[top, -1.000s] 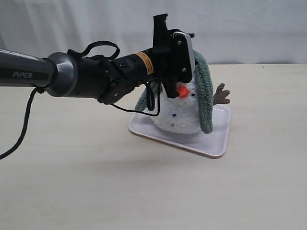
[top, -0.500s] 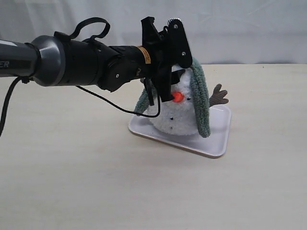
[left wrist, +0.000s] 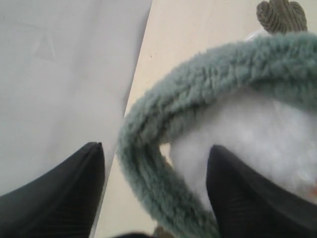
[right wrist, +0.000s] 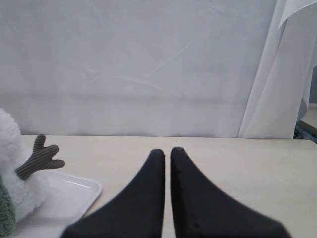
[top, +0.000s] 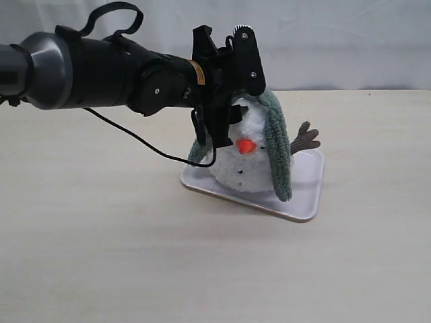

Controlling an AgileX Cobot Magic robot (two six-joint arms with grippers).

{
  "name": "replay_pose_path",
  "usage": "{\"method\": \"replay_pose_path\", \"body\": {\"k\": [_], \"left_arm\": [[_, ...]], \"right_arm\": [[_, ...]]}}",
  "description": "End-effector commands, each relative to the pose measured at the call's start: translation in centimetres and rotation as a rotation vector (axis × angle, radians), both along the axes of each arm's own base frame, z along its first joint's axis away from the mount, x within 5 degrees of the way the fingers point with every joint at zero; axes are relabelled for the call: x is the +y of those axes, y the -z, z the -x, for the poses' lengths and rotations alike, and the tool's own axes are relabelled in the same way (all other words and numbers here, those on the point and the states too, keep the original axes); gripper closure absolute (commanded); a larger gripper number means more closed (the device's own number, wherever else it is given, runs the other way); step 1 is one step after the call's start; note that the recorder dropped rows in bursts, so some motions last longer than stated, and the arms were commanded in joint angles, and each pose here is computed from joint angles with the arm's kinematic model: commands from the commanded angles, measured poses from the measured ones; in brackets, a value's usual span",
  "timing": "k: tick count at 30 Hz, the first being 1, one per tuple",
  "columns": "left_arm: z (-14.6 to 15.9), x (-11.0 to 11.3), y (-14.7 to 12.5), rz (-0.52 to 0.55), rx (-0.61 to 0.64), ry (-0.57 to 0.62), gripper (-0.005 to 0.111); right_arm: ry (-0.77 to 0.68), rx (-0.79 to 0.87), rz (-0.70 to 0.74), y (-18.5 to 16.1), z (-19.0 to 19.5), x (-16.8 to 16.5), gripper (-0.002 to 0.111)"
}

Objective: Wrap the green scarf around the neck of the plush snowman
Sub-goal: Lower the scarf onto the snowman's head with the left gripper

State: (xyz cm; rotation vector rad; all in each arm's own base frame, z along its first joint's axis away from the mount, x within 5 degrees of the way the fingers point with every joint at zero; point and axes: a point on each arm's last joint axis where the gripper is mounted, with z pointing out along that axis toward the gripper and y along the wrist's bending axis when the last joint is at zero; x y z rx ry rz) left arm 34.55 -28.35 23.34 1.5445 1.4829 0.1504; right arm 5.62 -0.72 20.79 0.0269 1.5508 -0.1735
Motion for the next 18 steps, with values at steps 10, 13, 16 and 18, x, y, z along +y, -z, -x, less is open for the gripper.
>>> {"method": "replay_pose_path", "body": {"k": [10, 13, 16, 18], "left_arm": [[2.0, 1.7, -1.8, -0.014, 0.222, -0.125, 0.048], [2.3, 2.0, -1.4, -0.038, 0.284, -0.160, 0.048], [2.5, 2.3, -1.1, -0.053, 0.333, -0.190, 0.048], [2.6, 2.4, -1.0, -0.056, 0.362, -0.213, 0.048]], "right_arm": [[0.000, -0.008, 0.007, 0.0, 0.0, 0.0, 0.104], [0.000, -0.008, 0.007, 0.0, 0.0, 0.0, 0.104], [0.000, -0.008, 0.007, 0.0, 0.0, 0.0, 0.104], [0.000, -0.008, 0.007, 0.0, 0.0, 0.0, 0.104]]}}
